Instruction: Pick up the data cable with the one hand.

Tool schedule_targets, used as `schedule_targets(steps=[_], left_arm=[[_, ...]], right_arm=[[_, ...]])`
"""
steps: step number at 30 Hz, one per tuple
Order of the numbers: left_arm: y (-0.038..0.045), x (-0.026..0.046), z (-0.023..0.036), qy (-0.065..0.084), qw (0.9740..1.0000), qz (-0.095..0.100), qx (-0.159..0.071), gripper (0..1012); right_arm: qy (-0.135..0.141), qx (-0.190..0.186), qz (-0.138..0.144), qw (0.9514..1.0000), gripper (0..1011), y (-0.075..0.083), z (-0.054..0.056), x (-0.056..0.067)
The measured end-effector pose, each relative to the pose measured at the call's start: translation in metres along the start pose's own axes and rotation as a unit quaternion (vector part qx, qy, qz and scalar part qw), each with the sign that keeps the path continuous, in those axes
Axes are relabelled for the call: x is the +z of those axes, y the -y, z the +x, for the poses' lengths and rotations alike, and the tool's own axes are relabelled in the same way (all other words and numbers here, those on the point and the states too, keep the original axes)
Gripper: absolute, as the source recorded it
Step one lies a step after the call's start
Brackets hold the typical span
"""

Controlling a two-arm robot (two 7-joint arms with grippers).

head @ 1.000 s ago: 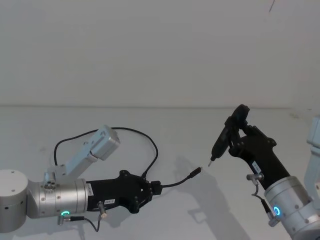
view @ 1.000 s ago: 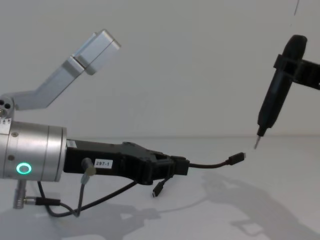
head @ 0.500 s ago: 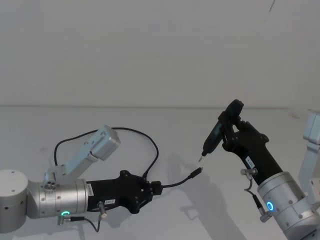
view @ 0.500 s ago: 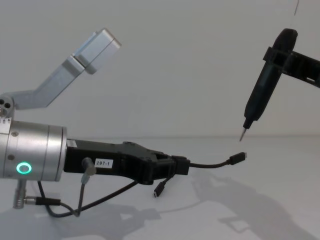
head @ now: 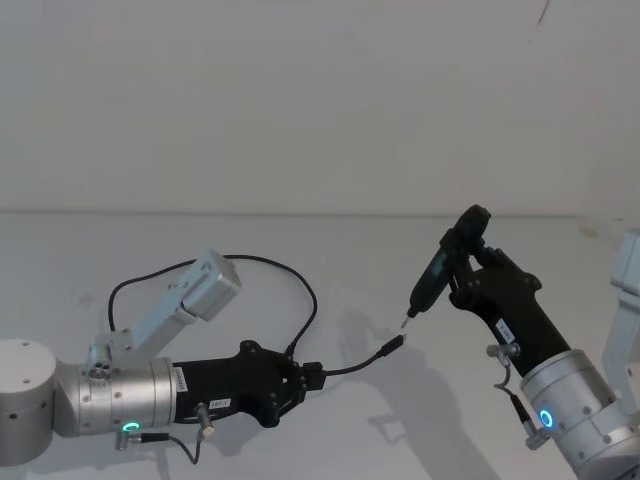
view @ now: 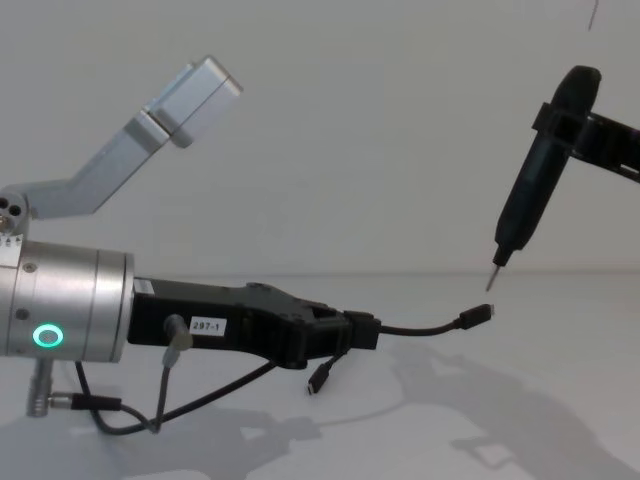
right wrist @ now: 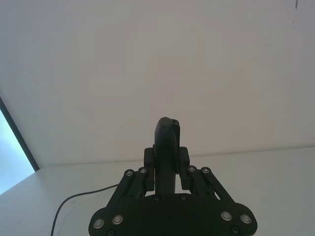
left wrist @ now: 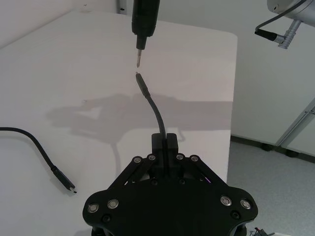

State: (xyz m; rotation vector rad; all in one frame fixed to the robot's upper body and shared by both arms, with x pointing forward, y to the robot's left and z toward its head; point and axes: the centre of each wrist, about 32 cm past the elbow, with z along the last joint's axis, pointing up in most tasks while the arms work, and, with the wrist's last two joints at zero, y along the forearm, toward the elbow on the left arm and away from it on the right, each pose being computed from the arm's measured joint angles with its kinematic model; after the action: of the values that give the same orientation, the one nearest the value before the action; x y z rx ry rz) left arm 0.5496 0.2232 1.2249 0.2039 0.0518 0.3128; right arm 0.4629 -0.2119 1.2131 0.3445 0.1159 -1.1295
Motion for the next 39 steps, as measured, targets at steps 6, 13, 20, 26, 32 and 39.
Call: schedule_targets(steps=[6, 13, 20, 26, 32, 39], left_arm=[[0.0000, 0.0001, 0.0000, 0.000, 1.0000, 0.000, 0.000, 47], [0.0000, 0.0001, 0.0000, 0.000, 1.0000, 0.000, 0.000, 46], [0.0000, 0.0001, 0.0000, 0.000, 1.0000, 0.000, 0.000, 47], [0.0000, 0.0001, 0.0000, 0.000, 1.0000, 0.000, 0.000, 47], [0.0000, 0.0001, 0.0000, 0.000, 1.0000, 0.000, 0.000, 47], [0.0000, 0.0001, 0.0000, 0.000, 1.0000, 0.000, 0.000, 46]], right_arm=[[0.003, 0.002, -0.002, 1.0000, 279, 0.002, 0.003, -0.002], [0.004, 0.005, -0.005, 1.0000, 279, 0.004, 0.004, -0.004], [0.003, 0.009, -0.010, 0.9999, 279, 0.005, 0.005, -0.006], [0.002, 0.009, -0.013, 0.9999, 279, 0.004, 0.005, -0.008], [0.002, 0.008, -0.017, 0.9998, 279, 0.003, 0.006, -0.011], [0.004, 0.006, -0.018, 0.9998, 279, -0.002, 0.008, -0.014]])
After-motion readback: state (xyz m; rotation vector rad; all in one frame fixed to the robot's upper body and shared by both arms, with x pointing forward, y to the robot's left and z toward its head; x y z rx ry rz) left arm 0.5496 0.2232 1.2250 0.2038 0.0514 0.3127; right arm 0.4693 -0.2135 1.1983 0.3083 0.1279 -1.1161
